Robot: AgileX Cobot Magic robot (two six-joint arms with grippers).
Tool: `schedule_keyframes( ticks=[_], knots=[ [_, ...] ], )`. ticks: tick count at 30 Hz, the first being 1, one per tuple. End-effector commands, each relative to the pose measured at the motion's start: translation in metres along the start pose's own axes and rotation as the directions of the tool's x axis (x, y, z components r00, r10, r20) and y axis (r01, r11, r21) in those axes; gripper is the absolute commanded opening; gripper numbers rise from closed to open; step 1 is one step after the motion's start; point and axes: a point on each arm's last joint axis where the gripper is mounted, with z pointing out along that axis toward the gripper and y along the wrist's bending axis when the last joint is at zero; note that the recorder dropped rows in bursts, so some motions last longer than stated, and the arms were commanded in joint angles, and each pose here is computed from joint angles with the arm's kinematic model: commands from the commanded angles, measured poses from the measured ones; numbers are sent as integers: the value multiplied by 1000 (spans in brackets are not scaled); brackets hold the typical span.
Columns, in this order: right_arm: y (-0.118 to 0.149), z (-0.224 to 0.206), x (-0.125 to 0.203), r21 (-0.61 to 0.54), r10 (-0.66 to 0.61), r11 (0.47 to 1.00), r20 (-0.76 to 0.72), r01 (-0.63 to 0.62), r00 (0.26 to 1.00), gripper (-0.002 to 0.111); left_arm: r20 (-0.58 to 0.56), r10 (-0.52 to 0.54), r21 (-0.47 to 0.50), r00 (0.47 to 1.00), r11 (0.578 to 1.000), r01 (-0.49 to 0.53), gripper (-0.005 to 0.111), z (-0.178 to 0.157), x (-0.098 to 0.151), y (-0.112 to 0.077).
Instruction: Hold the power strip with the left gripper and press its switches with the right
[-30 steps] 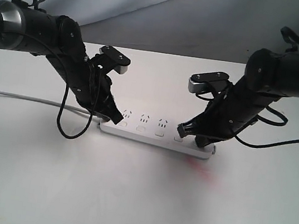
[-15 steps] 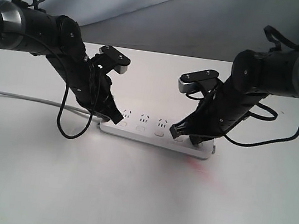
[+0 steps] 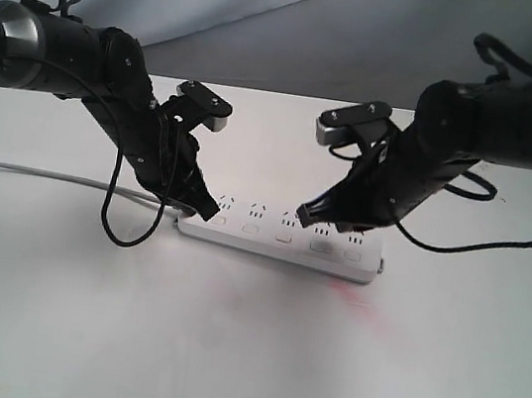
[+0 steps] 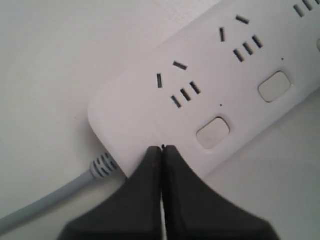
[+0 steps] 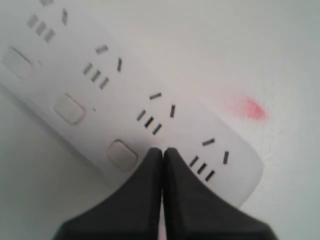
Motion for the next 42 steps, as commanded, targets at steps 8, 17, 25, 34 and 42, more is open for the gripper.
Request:
schedule_keyframes(
  ticks=[8,17,25,34,42],
  knots=[
    [3,-14,-5,-16,21,1000,51,-21,998,0,-8,-2,8,1000,1000,2,0,2,-1,-3],
    [11,7,0,-90,40,995,2,-40,999,0,-6,-2,7,1000,1000,2,0,2,-1,-3],
    [19,23,1,-87,15,996,1,-15,1000,0,-6,-2,7,1000,1000,2,0,2,-1,-3],
    [18,29,-2,-72,20,997,37,-17,999,0,-3,-2,5,1000,1000,2,0,2,-1,-2],
    [17,29,8,-68,4,998,-69,-8,998,0,-4,-2,6,1000,1000,2,0,2,-1,-2]
  ],
)
